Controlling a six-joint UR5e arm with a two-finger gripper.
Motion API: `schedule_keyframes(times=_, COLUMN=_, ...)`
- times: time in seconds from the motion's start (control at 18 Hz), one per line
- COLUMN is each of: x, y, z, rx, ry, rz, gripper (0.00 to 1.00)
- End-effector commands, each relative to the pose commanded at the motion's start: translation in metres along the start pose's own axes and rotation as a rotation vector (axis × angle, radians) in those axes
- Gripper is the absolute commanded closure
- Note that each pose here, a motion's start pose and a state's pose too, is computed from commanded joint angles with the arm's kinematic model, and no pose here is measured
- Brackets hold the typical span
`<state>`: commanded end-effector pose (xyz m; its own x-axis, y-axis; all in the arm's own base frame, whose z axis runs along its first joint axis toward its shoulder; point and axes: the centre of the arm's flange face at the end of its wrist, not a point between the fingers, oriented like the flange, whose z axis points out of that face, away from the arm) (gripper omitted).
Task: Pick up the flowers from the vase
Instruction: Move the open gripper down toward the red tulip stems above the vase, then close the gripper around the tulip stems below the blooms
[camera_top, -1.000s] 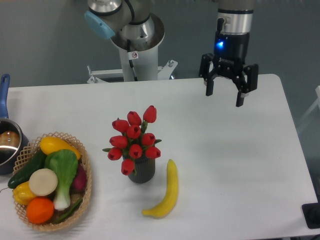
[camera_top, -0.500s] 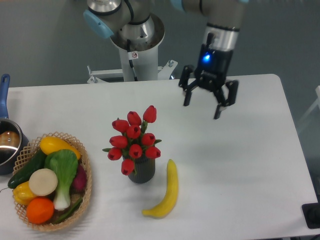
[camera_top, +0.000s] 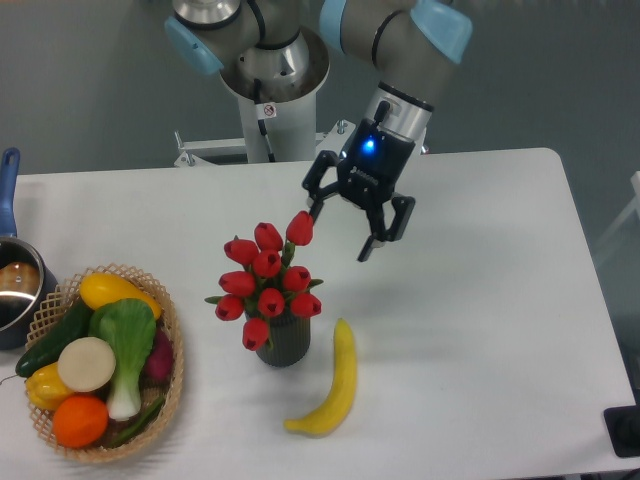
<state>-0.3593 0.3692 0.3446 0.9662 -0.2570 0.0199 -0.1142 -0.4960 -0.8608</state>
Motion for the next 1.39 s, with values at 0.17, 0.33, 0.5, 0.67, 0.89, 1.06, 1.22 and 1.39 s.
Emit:
schedule_keyframes(times=0.17, x=-0.002, y=0.009, z=0.012, rx=0.049, ry=0.035, rz=-0.026, gripper=0.00)
schedule_keyframes(times=0.33, x=-0.006, y=0.012, z=0.016, rx=0.056, ry=0.042, rz=-0.023, gripper=0.00)
schedule_keyframes(times=0.5, x=-0.008, y=0.007, z=0.024, rx=0.054, ry=0.057, rz=-0.012, gripper=0.00)
schedule_keyframes(times=0.67, x=-0.011, y=0.005, z=0.031, rx=0.055, ry=0.070, rz=-0.006, gripper=0.00)
schedule_keyframes(times=0.89, x=-0.018, y=0.002, z=0.057, rx=0.053, ry=0.099, rz=0.036, gripper=0.00)
schedule_keyframes(times=1.06, x=-0.017, y=0.002, z=0.063, rx=0.051, ry=0.107, rz=0.039, gripper=0.00)
schedule_keyframes(times=1.22, x=-0.017, y=0.003, z=0.068, rx=0.051, ry=0.117, rz=0.037, gripper=0.00)
schedule_keyframes(times=1.39, x=-0.015, y=0.002, z=0.071, rx=0.051, ry=0.122, rz=0.040, gripper=0.00)
